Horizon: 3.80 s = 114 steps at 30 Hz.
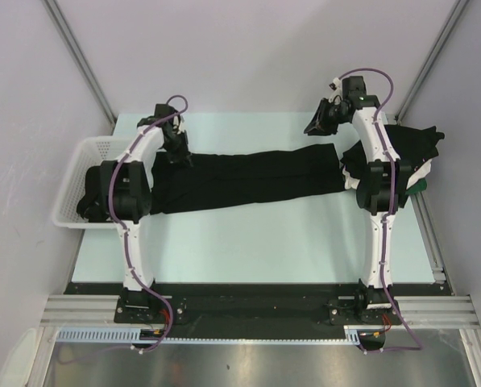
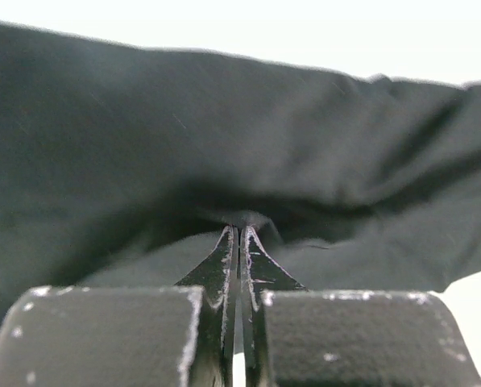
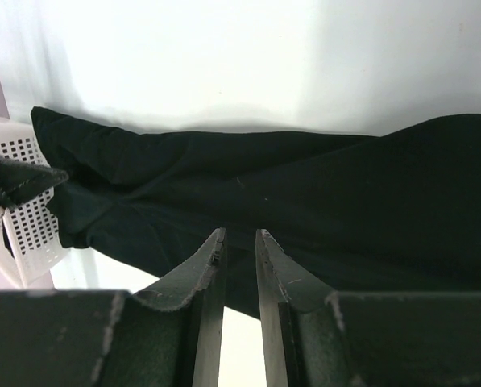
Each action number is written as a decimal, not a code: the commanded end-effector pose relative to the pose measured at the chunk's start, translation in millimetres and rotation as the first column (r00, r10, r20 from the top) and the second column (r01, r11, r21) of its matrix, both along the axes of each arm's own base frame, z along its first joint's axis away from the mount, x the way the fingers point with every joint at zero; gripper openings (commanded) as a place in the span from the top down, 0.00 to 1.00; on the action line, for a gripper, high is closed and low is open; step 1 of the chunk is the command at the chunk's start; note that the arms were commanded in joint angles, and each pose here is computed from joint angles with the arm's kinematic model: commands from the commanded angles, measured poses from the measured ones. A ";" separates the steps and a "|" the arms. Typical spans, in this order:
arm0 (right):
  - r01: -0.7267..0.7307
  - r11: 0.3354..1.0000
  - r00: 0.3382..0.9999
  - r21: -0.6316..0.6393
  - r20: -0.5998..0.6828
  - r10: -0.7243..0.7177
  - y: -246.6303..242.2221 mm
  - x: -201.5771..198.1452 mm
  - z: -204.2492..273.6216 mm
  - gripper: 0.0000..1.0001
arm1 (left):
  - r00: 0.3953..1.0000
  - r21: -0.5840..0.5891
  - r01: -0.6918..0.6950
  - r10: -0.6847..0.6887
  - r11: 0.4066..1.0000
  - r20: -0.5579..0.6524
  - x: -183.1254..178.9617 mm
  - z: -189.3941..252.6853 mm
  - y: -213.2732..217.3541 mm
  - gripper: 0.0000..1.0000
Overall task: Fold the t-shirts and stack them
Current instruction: Fold the other side of the tshirt into a rectangle, then rotate the tshirt 90 degrees
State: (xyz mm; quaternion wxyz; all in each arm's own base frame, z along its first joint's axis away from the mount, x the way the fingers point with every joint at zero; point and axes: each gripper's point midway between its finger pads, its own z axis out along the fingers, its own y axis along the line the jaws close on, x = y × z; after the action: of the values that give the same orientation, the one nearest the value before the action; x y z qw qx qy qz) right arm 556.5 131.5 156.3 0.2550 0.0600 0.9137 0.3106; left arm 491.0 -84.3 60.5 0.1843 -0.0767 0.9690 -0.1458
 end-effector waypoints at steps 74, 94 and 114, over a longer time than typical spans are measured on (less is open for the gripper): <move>-0.005 0.999 0.999 0.037 0.044 0.003 -17.1 -13.5 30.3 0.75 | 0.974 0.289 -0.141 0.081 0.947 0.210 63.0 42.0 37.1 0.00; 0.024 0.999 0.999 0.043 0.023 -0.025 -30.8 -4.4 16.9 0.76 | 0.983 0.360 -0.184 0.173 0.915 0.062 59.7 -18.3 94.0 0.01; 0.040 0.998 0.999 0.049 0.008 -0.040 -39.1 -5.8 14.5 0.76 | 0.983 0.320 -0.127 0.163 0.939 -0.089 39.6 -70.1 81.1 0.59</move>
State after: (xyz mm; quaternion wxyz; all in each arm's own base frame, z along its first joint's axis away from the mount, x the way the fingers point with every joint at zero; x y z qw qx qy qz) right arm 551.8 93.0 145.2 0.2432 0.0937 0.9108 0.3202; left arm 548.2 -0.5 21.8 0.2022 -0.1237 0.9707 0.0394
